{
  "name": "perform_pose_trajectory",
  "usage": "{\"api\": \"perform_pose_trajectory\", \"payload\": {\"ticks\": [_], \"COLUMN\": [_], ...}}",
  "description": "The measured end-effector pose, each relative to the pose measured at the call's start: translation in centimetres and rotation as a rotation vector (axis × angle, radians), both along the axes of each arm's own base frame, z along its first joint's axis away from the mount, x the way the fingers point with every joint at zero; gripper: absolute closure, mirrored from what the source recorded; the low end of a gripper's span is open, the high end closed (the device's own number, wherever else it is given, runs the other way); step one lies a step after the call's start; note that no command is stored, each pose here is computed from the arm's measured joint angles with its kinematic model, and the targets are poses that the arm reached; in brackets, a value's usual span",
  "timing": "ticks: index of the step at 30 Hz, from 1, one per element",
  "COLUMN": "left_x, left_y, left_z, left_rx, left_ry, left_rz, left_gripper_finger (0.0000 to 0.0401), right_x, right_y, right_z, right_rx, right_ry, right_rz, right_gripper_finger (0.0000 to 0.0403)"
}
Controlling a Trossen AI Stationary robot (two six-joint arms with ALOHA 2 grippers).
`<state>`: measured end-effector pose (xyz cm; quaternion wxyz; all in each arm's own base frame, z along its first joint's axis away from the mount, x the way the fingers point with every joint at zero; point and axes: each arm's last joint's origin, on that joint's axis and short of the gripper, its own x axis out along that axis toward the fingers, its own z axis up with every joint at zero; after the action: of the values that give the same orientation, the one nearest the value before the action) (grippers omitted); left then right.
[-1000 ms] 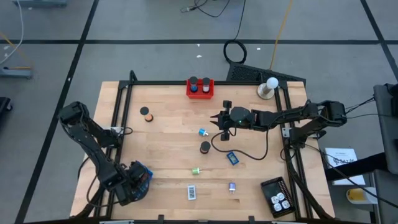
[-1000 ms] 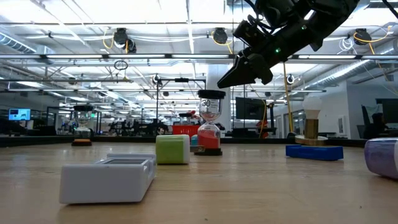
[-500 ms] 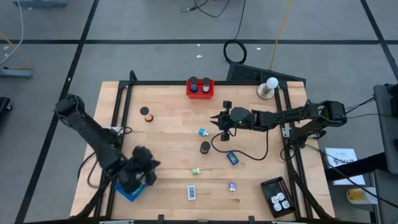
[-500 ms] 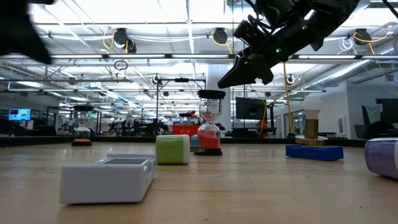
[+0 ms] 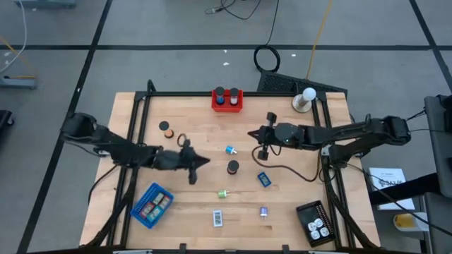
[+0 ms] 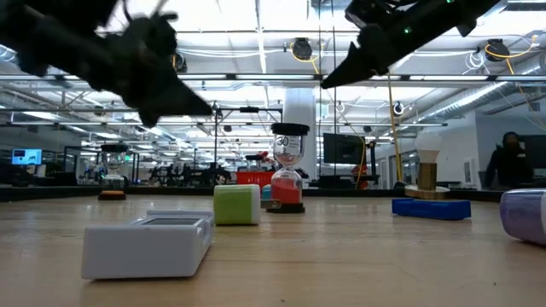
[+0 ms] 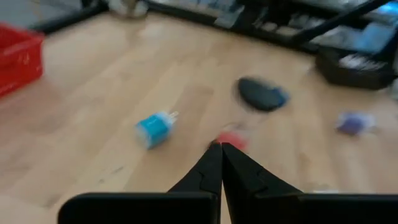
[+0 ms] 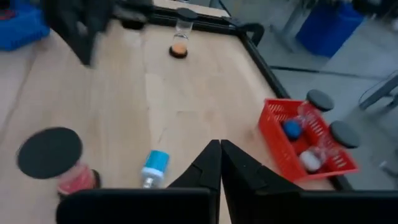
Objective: Pick & Place Office items
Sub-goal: Put the light blue charger adapter into the black bin
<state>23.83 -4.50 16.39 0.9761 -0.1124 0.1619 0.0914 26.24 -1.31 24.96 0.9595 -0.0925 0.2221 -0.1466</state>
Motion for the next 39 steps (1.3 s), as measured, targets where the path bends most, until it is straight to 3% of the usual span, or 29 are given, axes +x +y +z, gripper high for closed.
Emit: {"api": "perform_pose_trajectory", "payload": {"ticks": [8,13,23,31,35,39], "left_x": [2.0,2.4,2.6,2.9,3.5,3.9], "left_y": [4.7,6.3,7.1,10.1,11.5,12.4], "left_z": [-2.1,-2.3,-2.1,-1.2,-0.1,0.5], "left_rx": [-0.053,-0.118,-0.094,-0.101,-0.075,-0.068], "left_ry": [0.105,0.116,0.123,0.091,0.068,0.139], "left_rz": [-0.010,-0.033,0.026,-0.010,-0.071,-0.077], "left_gripper_finger": [0.0385,0.0335,0.0223,0.0162,0.0148,0.0144], "right_x": [1.0,1.4,0.6,-0.6,-0.5,-0.4], "right_y": [0.3,0.3,0.3,-0.3,-1.0,-1.7], "right_z": [-1.5,-2.4,-4.1,-6.7,-6.5,-6.2], "right_rx": [0.085,0.099,0.093,0.110,0.159,0.185], "right_ry": [0.022,0.051,0.157,0.102,0.031,-0.019], "right_rz": [-0.027,-0.036,-0.037,-0.058,-0.030,-0.048], "right_gripper_finger": [0.0402,0.0402,0.0402,0.0402,0.0402,0.0402]}}
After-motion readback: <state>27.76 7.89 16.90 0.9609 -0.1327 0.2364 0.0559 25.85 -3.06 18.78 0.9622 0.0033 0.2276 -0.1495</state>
